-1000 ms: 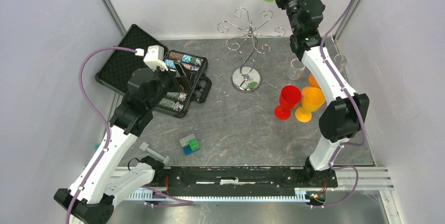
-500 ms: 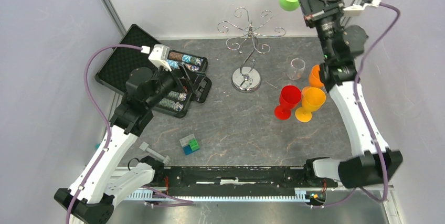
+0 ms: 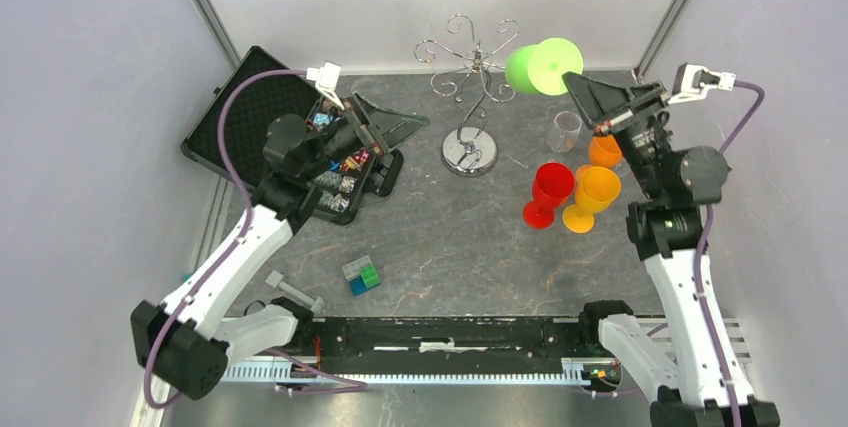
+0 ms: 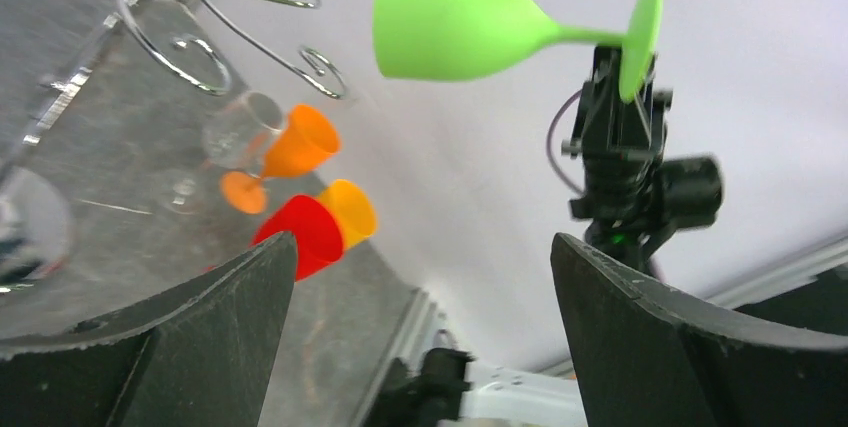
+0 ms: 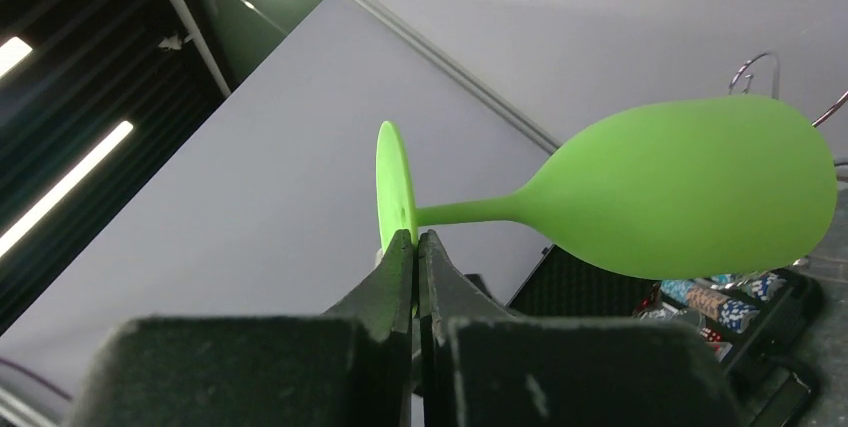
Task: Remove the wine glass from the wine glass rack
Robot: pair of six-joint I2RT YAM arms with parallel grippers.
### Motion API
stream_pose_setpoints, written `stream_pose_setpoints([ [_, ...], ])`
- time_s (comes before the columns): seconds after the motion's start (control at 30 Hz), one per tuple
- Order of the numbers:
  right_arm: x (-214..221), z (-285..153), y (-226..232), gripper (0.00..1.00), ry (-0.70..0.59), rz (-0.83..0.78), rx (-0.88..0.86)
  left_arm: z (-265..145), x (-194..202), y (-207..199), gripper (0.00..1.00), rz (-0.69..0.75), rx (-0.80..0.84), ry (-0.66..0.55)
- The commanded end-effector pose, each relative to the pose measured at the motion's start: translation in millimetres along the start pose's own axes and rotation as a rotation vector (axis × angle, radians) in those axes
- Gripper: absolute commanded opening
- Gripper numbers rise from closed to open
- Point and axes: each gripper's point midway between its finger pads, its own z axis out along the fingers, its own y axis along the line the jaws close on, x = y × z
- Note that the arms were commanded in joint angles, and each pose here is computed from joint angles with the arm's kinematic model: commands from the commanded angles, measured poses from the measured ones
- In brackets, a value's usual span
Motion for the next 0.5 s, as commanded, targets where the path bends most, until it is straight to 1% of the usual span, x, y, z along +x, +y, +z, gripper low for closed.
stream_pose_setpoints([
  [0.0, 4.3, -38.8, 61.4, 0.00, 0.000, -0.027, -0.143, 15.5, -7.0, -47.9, 1.00, -0.205, 0.228, -0.010],
  [0.1, 7.5, -57.1, 82.9, 0.00, 0.002, -0.025, -0.187, 31.9, 4.3, -56.9, 1.00, -0.249, 0.259, 0.029],
  [0.23, 18.8, -72.3, 101.2, 0.00, 0.059, 0.035, -0.252, 49.2, 13.5, -69.7, 1.00, -0.291, 0.313, 0.057],
  [0.27, 20.9, -74.6, 101.9, 0.00, 0.068, 0.052, -0.258, 53.2, 14.2, -72.5, 0.99, -0.300, 0.326, 0.062],
  [0.33, 24.4, -77.5, 98.4, 0.00, 0.080, 0.081, -0.253, 58.5, 15.4, -81.8, 0.95, -0.309, 0.366, 0.074],
  [0.47, 29.3, -84.2, 97.5, 0.00, 0.095, 0.110, -0.261, 67.1, 17.7, -95.9, 0.92, -0.320, 0.411, 0.097],
])
